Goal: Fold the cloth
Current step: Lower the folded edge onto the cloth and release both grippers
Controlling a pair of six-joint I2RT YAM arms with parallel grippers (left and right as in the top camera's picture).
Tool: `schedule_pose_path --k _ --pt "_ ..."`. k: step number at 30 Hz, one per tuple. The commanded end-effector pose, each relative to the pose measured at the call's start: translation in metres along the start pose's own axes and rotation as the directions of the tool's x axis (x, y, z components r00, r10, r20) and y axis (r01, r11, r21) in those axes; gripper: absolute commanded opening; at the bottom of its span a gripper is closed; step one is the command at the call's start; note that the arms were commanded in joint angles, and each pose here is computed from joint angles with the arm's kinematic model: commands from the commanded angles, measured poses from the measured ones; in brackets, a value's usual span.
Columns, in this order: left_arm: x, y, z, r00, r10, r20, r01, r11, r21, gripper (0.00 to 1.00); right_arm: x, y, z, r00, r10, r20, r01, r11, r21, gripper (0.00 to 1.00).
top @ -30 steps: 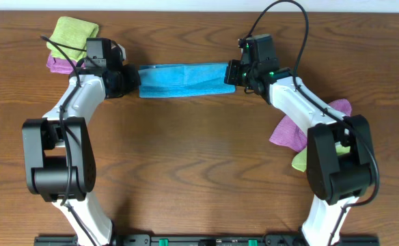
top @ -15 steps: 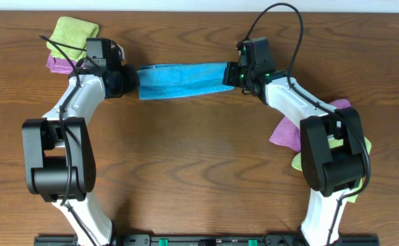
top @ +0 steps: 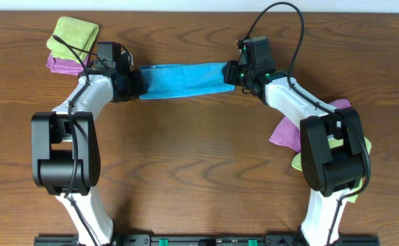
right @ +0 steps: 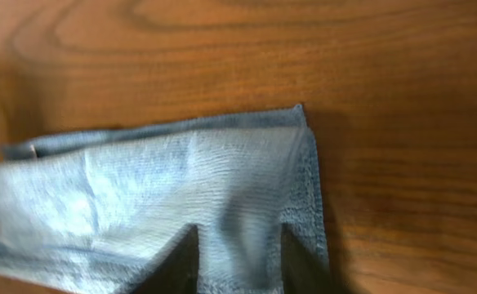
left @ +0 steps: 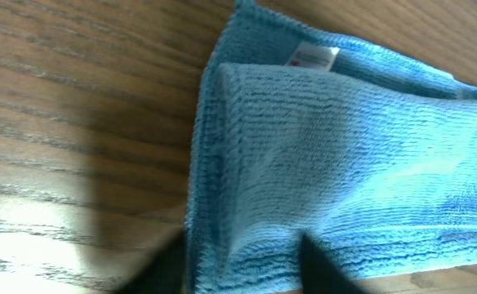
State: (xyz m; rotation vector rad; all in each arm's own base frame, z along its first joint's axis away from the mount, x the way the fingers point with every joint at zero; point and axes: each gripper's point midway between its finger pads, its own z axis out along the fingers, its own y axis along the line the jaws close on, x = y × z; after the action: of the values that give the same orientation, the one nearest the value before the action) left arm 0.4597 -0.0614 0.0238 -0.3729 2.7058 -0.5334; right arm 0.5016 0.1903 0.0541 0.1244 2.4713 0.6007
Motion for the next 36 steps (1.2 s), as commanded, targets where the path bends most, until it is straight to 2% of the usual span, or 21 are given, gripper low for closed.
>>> schedule_pose_path --k 1,2,4,5,6,7,8,9,10,11,15,19,24,32,36 --pt "-0.008 0.007 -0.003 1.000 0.009 0.012 -0.009 1.000 -0.014 0.78 -0.001 -0.010 0.003 1.000 0.017 -0.014 -0.017 1.000 0.024 0.53" --pt "-0.008 0.007 -0.005 1.000 0.012 0.011 -0.012 1.000 -0.008 0.84 -0.003 -0.015 0.001 0.999 0.026 -0.018 -0.026 0.999 0.033 0.53" --pt "-0.011 0.006 -0.012 1.000 0.014 0.021 -0.014 1.000 -0.007 0.85 -0.010 -0.024 -0.005 0.999 0.043 -0.022 -0.041 0.998 0.052 0.59" --pt "-0.015 0.004 -0.018 0.999 0.027 0.034 -0.027 1.000 -0.005 0.84 -0.016 -0.027 -0.009 0.999 0.046 -0.022 -0.045 0.998 0.053 0.57" --pt "-0.019 0.001 -0.025 0.998 0.039 0.049 -0.039 0.999 -0.001 0.81 -0.024 -0.026 -0.013 0.998 0.053 -0.022 -0.052 0.998 0.048 0.40" --pt "-0.024 -0.003 -0.033 0.996 0.051 0.068 -0.052 0.999 0.005 0.73 -0.032 -0.022 -0.019 0.999 0.044 -0.023 -0.043 0.999 0.029 0.13" --pt "-0.029 -0.007 -0.040 0.994 0.062 0.088 -0.063 0.998 0.010 0.61 -0.039 -0.018 -0.024 0.999 0.033 -0.024 -0.032 0.999 0.017 0.02" --pt "-0.033 -0.012 -0.048 0.991 0.077 0.109 -0.079 0.997 0.016 0.41 -0.046 -0.013 -0.028 1.000 0.017 -0.023 -0.017 1.000 0.008 0.01" --pt "-0.036 -0.017 -0.055 0.988 0.087 0.127 -0.090 0.996 0.022 0.14 -0.053 -0.007 -0.033 1.000 -0.005 -0.019 0.005 1.000 0.005 0.01" --pt "-0.038 -0.021 -0.060 0.985 0.102 0.141 -0.106 0.994 0.022 0.06 -0.058 0.000 -0.037 0.999 -0.044 -0.017 0.044 0.999 0.002 0.02" --pt "-0.037 -0.018 -0.056 0.981 0.125 0.146 -0.120 0.992 -0.040 0.06 -0.059 0.007 -0.037 0.989 -0.151 0.005 0.149 0.982 0.116 0.01" --pt "-0.033 -0.020 -0.050 0.981 0.137 0.134 -0.131 0.990 -0.057 0.06 -0.043 0.009 -0.020 0.972 -0.234 -0.027 0.235 0.954 0.187 0.02" --pt "-0.024 -0.027 -0.048 0.985 0.136 0.103 -0.135 0.991 -0.019 0.06 -0.013 0.006 0.010 0.965 -0.244 -0.100 0.259 0.947 0.191 0.02" --pt "-0.004 -0.022 -0.047 0.994 0.112 0.016 -0.112 0.994 -0.020 0.05 0.004 -0.008 0.037 0.961 -0.243 -0.131 0.266 0.940 0.213 0.02" --pt "0.003 -0.025 -0.047 0.994 0.106 -0.010 -0.106 0.994 0.001 0.06 0.023 -0.016 0.044 0.953 -0.233 -0.194 0.274 0.935 0.223 0.02"
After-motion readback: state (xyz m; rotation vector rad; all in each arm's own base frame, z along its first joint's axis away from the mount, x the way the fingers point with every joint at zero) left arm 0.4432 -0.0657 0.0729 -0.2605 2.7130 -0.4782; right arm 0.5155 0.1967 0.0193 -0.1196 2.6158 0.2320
